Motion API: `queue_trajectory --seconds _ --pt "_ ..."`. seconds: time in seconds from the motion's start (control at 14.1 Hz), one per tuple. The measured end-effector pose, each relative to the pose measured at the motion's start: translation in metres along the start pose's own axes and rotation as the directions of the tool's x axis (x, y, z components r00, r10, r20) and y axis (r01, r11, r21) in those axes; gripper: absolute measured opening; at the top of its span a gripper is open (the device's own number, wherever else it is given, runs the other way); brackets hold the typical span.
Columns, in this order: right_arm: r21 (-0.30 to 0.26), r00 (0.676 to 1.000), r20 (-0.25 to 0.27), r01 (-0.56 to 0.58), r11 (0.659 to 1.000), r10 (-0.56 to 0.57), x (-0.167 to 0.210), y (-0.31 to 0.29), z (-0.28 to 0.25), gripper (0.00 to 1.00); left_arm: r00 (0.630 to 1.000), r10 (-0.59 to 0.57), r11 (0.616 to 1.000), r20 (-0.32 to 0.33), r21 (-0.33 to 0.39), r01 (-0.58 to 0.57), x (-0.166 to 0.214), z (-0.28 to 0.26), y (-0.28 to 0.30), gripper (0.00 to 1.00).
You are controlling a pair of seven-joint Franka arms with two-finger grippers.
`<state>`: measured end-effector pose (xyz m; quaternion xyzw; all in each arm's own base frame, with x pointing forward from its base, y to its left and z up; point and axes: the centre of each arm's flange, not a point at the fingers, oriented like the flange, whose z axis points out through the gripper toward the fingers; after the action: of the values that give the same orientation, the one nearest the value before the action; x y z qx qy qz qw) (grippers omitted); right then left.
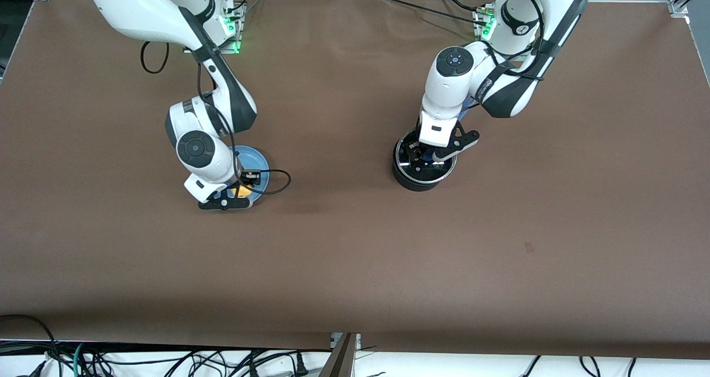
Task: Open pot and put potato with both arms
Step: 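Lift the lid with the left gripper while the right gripper lifts potato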
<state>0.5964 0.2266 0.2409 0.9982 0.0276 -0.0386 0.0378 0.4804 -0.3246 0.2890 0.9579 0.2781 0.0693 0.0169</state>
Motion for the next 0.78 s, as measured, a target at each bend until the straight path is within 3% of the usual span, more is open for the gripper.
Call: queue_trajectory --seconds 0.43,0.78 --pt "0.019 1.0 -0.018 -0.014 1.0 0.015 0.002 -0.003 -0.021 0.6 1.0 -0.007 1.0 -0.015 0.011 0.007 0.023 -0.025 0.014 0.6" --pt "0.13 0.993 -0.006 -0.116 0.985 0.118 0.005 -0.042 -0.071 0.6 0.998 0.042 0.998 0.048 0.047 -0.045 0.064 -0.062 0.019 0.6"
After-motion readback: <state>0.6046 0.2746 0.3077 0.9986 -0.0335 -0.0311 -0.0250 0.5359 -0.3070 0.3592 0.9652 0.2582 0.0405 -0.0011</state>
